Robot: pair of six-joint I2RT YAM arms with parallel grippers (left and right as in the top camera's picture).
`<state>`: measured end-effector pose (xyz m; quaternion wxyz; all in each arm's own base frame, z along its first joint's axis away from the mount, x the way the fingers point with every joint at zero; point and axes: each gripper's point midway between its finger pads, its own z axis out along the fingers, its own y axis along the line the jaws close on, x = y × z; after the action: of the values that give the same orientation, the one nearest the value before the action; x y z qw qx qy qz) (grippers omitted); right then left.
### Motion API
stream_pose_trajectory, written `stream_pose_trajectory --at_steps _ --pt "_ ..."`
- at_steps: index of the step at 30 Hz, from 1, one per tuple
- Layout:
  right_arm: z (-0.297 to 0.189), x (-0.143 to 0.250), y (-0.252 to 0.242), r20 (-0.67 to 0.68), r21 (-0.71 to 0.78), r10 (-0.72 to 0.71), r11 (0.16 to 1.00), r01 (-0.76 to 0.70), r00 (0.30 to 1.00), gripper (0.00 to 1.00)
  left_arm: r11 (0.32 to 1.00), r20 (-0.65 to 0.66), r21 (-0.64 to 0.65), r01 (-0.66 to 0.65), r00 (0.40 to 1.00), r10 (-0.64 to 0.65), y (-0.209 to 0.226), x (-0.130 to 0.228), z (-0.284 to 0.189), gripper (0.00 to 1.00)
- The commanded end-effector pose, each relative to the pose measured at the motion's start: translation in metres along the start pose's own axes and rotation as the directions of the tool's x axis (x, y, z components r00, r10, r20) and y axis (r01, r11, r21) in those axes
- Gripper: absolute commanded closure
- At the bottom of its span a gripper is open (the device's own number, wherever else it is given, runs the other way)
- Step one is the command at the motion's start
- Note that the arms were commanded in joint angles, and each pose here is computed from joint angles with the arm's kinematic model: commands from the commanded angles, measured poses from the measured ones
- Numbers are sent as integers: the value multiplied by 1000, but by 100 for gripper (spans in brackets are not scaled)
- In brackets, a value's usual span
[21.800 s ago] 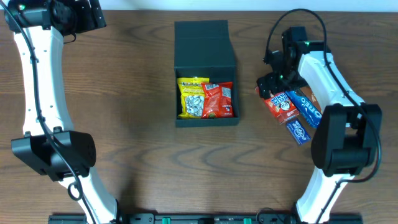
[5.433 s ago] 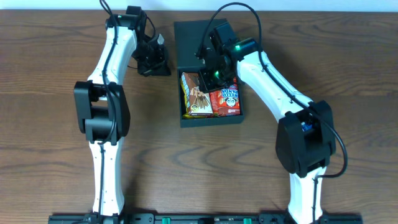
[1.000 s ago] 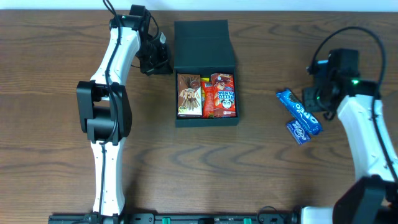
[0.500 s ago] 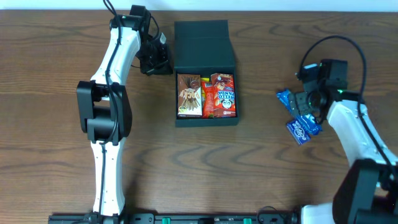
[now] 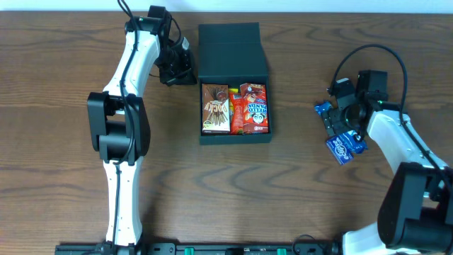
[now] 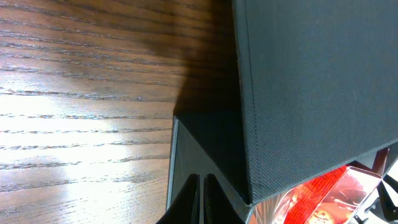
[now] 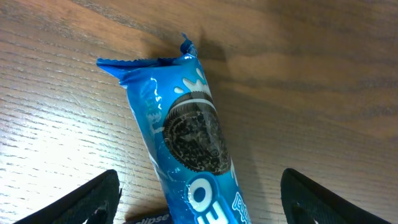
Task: Pack container
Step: 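Grasp the blue Oreo pack with the right gripper and lift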
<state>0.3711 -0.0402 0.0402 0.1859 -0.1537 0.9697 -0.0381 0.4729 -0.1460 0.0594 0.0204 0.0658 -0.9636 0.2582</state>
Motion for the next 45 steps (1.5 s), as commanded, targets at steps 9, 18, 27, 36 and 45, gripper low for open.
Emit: stream_pose_trajectory --at_steps 9,18,27,36,45 --pt "29 17 12 -75 -60 -48 997 44 996 24 1000 -19 -15 14 1000 -14 7 2 7 94" --pt "37 19 14 -82 -72 -47 997 42 995 45 1000 -19 -15 14 1000 -14 7 2 7 94" --pt "37 19 13 -79 -70 -47 997 42 996 53 1000 -19 -15 14 1000 -14 7 2 7 94" --pt "37 17 12 -72 -66 -47 997 43 996 60 1000 -21 -16 16 1000 -16 7 2 7 94" --pt "37 1 5 -21 -37 45 998 -46 999 65 1000 -29 -15 20 999 -20 7 4 7 94"
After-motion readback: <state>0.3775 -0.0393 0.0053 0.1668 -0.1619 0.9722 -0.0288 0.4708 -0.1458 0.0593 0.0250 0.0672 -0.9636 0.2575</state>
